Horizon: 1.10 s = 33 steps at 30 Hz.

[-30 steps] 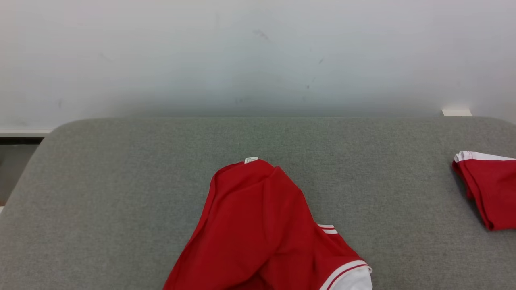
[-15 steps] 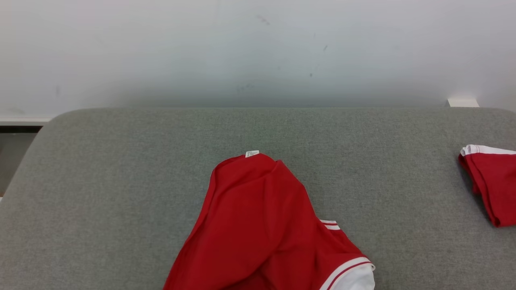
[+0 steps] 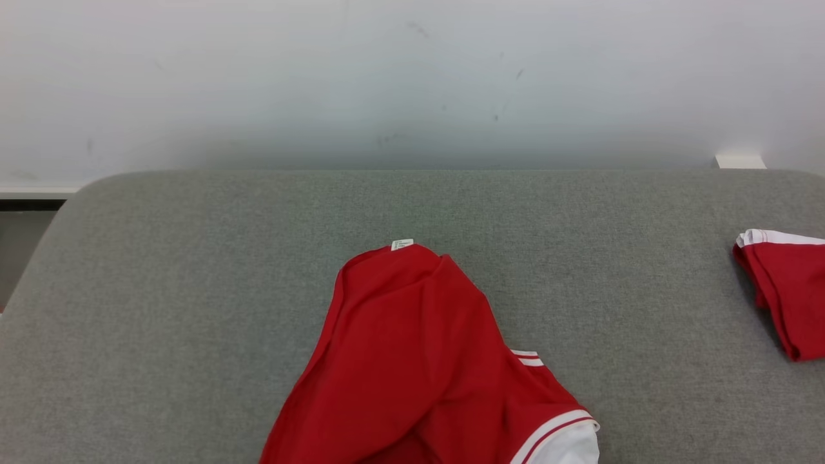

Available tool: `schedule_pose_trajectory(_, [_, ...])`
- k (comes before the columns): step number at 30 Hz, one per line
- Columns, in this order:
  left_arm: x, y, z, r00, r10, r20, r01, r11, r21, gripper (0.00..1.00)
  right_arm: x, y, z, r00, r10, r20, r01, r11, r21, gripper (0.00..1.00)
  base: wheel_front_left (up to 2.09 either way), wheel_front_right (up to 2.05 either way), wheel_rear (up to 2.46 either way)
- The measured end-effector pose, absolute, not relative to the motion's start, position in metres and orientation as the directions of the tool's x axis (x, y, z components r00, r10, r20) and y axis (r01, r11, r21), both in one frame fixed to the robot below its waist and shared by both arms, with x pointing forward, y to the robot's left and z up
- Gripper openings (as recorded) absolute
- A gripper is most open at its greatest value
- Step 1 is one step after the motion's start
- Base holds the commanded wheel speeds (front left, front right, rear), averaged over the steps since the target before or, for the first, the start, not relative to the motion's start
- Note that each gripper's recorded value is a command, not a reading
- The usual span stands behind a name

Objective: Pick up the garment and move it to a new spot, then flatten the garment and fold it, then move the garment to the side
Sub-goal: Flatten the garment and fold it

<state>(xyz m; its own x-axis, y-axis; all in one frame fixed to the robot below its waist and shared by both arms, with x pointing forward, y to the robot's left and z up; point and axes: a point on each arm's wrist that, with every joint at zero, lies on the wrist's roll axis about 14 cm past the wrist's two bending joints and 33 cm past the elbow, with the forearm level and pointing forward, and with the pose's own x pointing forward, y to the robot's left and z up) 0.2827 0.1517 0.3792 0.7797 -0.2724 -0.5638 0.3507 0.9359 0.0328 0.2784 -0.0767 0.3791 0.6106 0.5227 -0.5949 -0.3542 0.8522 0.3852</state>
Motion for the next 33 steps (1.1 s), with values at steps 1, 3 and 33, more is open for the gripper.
schedule_pose_trajectory(1, [0.284,0.153,0.378,0.778,-0.269,-0.568,0.354,0.934,0.043,1.0,0.278,-0.076,0.379,0.607,0.525,-0.596,-0.355,0.851,0.388,1.0,0.0,0.0,0.0])
schedule_pose_trajectory(3, [0.289,0.154,0.378,0.786,-0.265,-0.559,0.352,0.935,0.051,1.0,0.28,-0.072,0.379,0.603,0.533,-0.593,-0.358,0.846,0.396,1.0,0.0,0.0,0.0])
schedule_pose_trajectory(33, [0.353,0.141,0.517,0.899,-0.378,-0.221,0.388,0.922,0.003,0.0,0.36,-0.093,0.584,0.839,0.533,0.11,-0.483,0.637,0.601,0.0,0.0,0.0,0.0])
